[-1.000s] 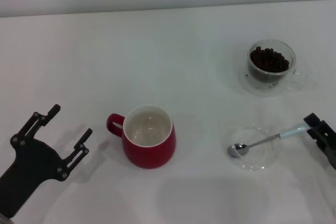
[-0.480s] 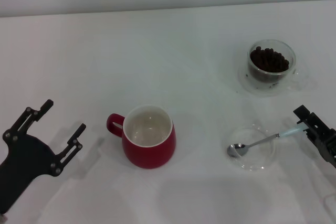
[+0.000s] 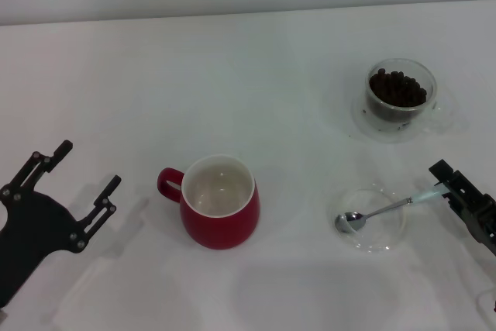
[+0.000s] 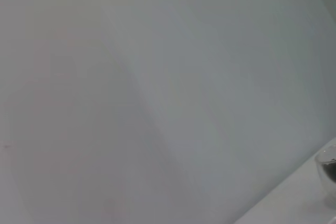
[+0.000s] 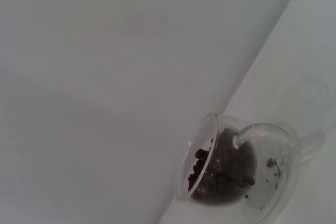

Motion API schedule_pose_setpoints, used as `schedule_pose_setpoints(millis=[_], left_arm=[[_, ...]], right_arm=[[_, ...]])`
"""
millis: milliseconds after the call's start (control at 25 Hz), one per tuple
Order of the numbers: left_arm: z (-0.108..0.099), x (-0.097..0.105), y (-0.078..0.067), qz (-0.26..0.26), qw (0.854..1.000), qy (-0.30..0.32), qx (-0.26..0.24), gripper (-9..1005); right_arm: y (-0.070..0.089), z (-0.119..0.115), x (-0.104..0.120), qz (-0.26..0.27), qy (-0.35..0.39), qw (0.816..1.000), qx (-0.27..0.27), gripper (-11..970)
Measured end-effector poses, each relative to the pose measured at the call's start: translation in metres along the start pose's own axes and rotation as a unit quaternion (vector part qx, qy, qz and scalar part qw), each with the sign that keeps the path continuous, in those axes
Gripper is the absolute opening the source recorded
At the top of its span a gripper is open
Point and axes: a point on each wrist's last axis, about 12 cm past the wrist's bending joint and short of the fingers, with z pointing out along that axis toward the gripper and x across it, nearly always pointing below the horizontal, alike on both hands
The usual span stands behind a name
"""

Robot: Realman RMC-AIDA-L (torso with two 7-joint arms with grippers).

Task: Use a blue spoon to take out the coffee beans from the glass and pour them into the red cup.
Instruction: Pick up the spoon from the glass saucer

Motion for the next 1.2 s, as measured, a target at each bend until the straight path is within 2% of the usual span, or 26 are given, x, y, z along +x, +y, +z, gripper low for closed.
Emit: schedule_pose_setpoints(millis=[240, 1200], left_arm=[[0.0011, 0.0003, 0.0014, 0.002, 1.000, 0.001, -0.004, 703], [-0.0004, 0.0015, 0.0024, 0.007, 1.000, 0.005, -0.003, 694]], right_arm=[[0.0004, -0.0024, 0.0015, 0.002, 0.002, 1.000, -0.002, 656], [0.0023, -0.0008, 0.0044, -0.003, 0.011, 1.000, -0.008, 462]])
